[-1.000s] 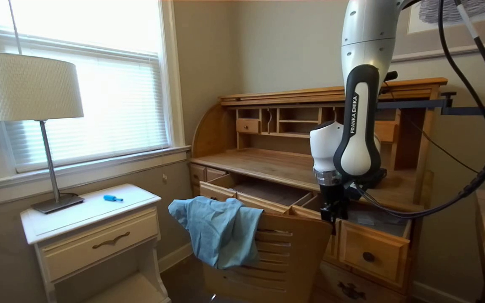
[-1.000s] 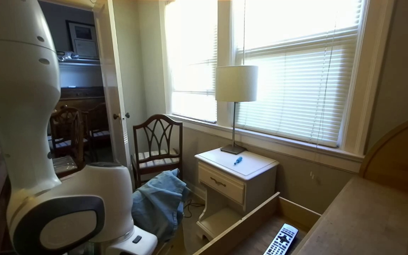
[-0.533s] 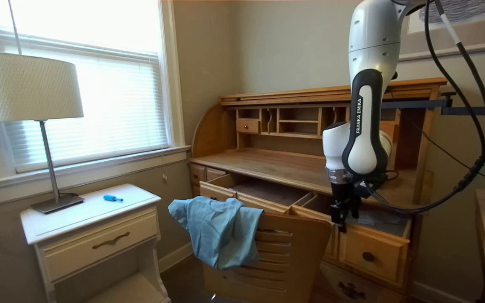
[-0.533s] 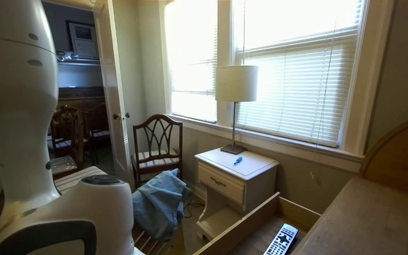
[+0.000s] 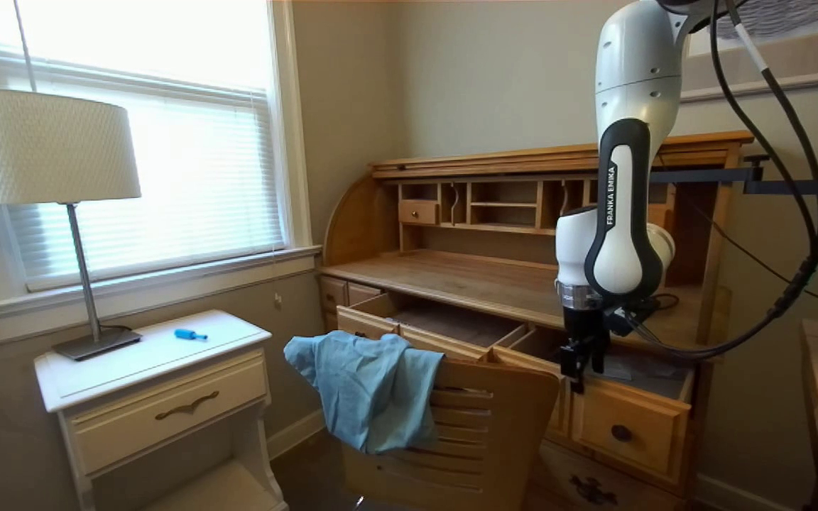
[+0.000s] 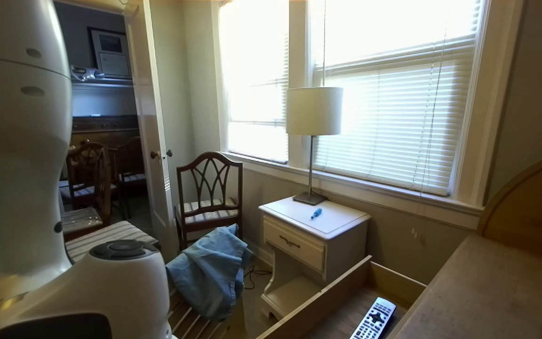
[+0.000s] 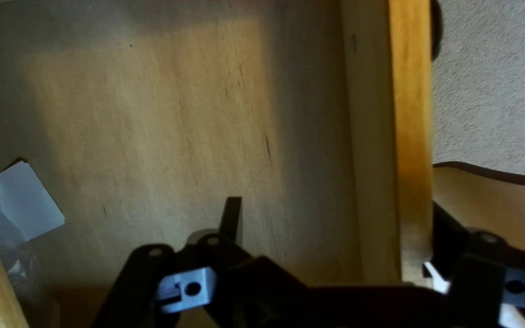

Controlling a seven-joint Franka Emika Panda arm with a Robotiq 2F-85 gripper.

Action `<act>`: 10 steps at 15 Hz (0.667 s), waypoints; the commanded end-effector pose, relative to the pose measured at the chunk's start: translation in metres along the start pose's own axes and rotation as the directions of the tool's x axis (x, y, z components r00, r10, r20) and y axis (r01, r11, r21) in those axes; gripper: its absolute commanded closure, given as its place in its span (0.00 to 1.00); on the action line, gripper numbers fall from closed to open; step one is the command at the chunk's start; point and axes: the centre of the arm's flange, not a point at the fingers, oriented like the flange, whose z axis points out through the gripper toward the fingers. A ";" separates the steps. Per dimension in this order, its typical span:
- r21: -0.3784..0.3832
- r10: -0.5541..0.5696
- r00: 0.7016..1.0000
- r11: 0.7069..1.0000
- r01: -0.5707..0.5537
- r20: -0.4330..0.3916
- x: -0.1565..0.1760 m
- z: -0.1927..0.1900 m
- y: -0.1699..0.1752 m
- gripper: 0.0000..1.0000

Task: Close the open topmost drawer on the right.

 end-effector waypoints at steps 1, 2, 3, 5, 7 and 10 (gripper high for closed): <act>0.008 -0.079 0.997 0.997 0.079 -0.027 0.000 0.002 -0.002 0.36; 0.013 -0.104 0.994 0.994 0.104 -0.028 0.001 0.002 -0.004 0.46; 0.015 -0.133 0.991 0.991 0.133 -0.029 0.002 0.002 -0.005 0.53; 0.018 -0.172 0.984 0.985 0.173 -0.040 0.003 0.002 -0.009 0.67; 0.029 -0.209 0.976 0.977 0.211 -0.063 0.005 0.003 -0.014 0.81; 0.048 -0.220 0.973 0.973 0.224 -0.071 0.005 0.004 -0.018 0.99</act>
